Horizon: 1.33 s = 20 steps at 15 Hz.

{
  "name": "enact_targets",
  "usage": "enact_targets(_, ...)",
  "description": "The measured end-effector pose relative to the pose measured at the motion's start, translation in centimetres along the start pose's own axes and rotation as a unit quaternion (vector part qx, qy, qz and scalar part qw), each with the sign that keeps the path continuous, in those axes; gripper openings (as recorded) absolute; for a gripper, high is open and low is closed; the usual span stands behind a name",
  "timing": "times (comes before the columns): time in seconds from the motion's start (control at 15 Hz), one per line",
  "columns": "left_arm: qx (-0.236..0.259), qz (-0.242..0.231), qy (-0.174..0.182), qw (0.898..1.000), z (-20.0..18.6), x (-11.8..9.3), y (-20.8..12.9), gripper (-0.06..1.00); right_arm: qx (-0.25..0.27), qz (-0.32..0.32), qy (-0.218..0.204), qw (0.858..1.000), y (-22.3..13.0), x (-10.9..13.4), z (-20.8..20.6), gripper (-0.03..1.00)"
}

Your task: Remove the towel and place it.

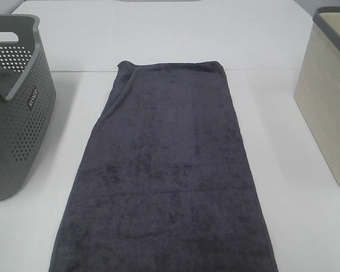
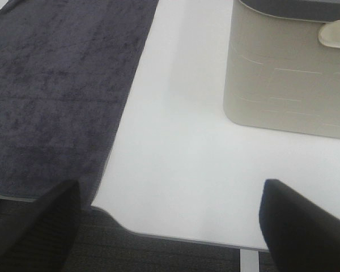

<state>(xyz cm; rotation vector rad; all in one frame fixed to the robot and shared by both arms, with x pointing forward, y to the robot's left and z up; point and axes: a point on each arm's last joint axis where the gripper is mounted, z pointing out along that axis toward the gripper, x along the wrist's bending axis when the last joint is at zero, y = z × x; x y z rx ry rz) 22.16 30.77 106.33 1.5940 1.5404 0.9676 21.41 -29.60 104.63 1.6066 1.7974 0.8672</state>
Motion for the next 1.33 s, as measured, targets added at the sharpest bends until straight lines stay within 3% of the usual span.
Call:
enact_targets(0.33, -0.02, -0.02, 0.005, 1.0, 1.3, 0.0, -0.1, 0.8, -0.046, -0.025, -0.027, 0.998, 0.6, -0.5, 1.0, 0.8)
enact_targets(1.33, -0.022, -0.02, 0.005, 1.0, 1.3, 0.0, -0.1, 0.8, -0.052, -0.031, -0.031, 0.998, 0.7, -0.6, 1.2, 0.8)
